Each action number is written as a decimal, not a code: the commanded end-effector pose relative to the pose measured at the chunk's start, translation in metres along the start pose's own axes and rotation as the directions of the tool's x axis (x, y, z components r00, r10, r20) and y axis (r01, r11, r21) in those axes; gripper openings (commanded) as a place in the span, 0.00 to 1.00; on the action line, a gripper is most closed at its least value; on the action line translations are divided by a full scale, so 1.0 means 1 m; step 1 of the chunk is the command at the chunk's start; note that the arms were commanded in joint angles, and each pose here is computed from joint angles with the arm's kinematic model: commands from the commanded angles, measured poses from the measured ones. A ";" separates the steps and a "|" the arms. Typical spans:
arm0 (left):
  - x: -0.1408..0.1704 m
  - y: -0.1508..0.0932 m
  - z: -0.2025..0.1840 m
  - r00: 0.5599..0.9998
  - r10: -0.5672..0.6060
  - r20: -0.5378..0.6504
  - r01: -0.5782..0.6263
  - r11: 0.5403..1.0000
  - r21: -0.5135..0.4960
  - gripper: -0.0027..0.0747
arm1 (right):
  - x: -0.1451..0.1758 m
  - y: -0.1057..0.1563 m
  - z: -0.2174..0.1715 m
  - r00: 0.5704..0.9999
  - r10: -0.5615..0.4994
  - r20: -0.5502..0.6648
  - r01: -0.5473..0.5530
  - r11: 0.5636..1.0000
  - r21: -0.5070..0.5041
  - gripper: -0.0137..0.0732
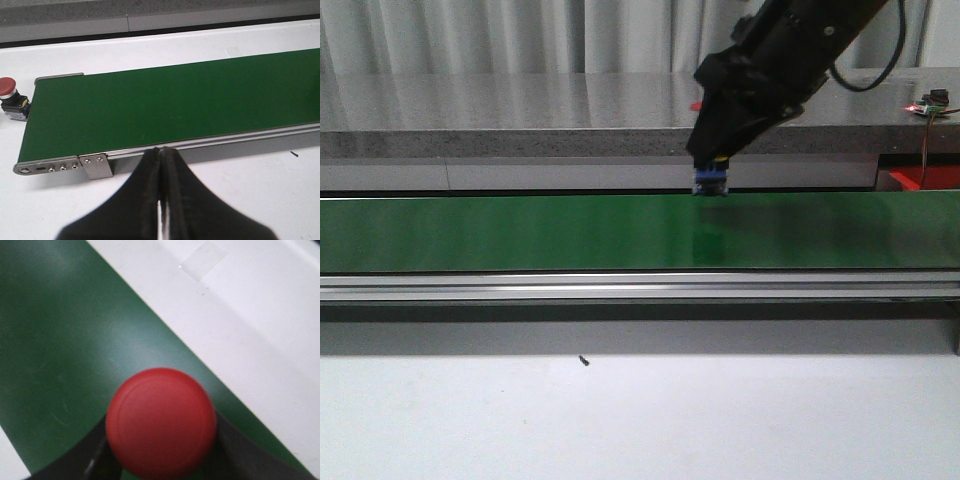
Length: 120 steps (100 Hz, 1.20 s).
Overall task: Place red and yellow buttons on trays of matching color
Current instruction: 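Move the right gripper onto the second red button, grasp and lift it, then lower the second red button into the red tray and open the right gripper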
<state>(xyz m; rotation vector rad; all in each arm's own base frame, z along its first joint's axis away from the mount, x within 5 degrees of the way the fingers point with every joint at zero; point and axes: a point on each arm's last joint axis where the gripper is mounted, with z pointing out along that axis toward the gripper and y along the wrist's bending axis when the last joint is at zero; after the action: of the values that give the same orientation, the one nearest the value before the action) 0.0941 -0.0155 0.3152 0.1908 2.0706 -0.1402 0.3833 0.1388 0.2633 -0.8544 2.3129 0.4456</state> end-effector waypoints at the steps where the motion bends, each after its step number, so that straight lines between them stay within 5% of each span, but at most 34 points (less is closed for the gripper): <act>1: -0.012 0.000 -0.004 0.997 -0.009 0.080 0.009 1.000 -0.002 0.01 | -0.018 -0.008 -0.045 0.991 0.004 0.130 -0.013 0.998 0.062 0.29; 41: -0.012 0.000 -0.004 0.997 -0.009 0.080 0.009 1.000 -0.002 0.01 | 0.019 -0.095 -0.123 0.960 0.175 0.218 -0.229 0.940 0.253 0.29; 77: -0.012 0.000 -0.004 0.997 -0.009 0.080 0.009 1.000 -0.002 0.01 | 0.067 -0.170 -0.184 0.875 0.273 0.400 -0.451 0.759 0.470 0.29; 120: -0.012 0.000 -0.004 0.997 -0.009 0.080 0.009 1.000 -0.002 0.01 | 0.113 -0.228 -0.165 0.788 0.384 0.481 -0.607 0.616 0.503 0.29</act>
<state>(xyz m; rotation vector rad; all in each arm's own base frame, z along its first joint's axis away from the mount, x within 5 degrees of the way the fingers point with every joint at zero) 0.0941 -0.0155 0.3152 0.1908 2.0706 -0.1402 0.3949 -0.1556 0.2682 0.1651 2.2452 0.0439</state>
